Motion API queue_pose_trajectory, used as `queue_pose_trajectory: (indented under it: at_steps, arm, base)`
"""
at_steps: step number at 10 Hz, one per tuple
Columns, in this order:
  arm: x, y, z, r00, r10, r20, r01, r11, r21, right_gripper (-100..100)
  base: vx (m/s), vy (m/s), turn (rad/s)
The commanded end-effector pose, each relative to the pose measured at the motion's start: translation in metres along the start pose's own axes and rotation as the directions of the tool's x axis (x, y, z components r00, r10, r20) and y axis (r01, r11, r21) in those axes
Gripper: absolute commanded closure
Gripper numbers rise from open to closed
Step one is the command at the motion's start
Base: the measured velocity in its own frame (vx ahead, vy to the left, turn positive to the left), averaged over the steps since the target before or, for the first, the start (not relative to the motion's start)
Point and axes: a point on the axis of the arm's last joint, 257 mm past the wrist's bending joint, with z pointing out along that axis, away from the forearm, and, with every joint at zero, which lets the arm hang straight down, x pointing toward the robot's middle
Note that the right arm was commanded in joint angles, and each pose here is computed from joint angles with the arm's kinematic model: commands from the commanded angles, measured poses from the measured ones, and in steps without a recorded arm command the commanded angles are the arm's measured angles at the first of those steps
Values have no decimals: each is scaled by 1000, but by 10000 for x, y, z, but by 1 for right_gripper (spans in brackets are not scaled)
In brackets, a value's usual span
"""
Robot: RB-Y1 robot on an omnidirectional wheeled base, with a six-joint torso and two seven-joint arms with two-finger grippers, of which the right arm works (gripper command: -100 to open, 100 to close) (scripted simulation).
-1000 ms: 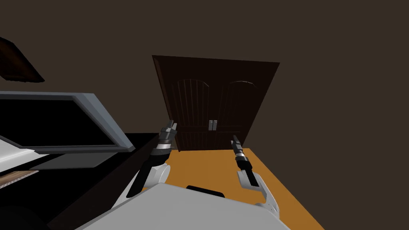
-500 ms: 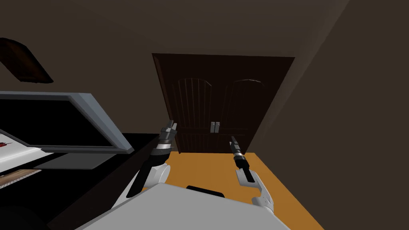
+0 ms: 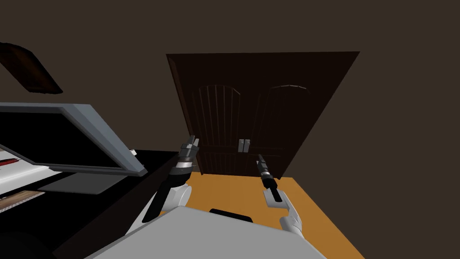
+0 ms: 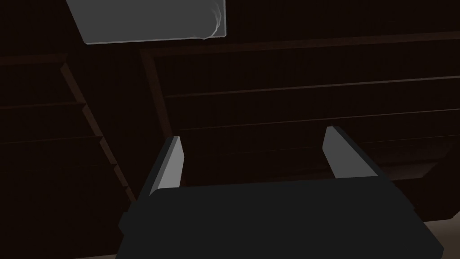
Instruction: Pull the door open
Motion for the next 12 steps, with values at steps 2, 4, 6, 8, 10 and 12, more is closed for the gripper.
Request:
queue_pose_trajectory:
  at_steps: [2, 4, 6, 8, 10, 12]
  arm:
    - [25, -124, 50, 1000, 12, -6, -11, 1000, 28, -100]
    - [53, -210, 77, 1000, 20, -10, -20, 999, 47, -100]
    - [85, -286, 104, 999, 29, -14, -28, 997, 65, -100]
    - [98, -297, 110, 999, 30, -15, -29, 997, 67, -100]
    - [-342, -466, -21, 999, 12, 41, -16, 994, 104, -100]
    - [-721, -571, -141, 996, -5, 89, -6, 992, 130, -100]
  base:
    - [130, -6, 60]
    - [123, -11, 47]
    - [165, -32, 61]
    - [139, -25, 32]
    - [-44, -7, -54]
    - [-51, -6, -18]
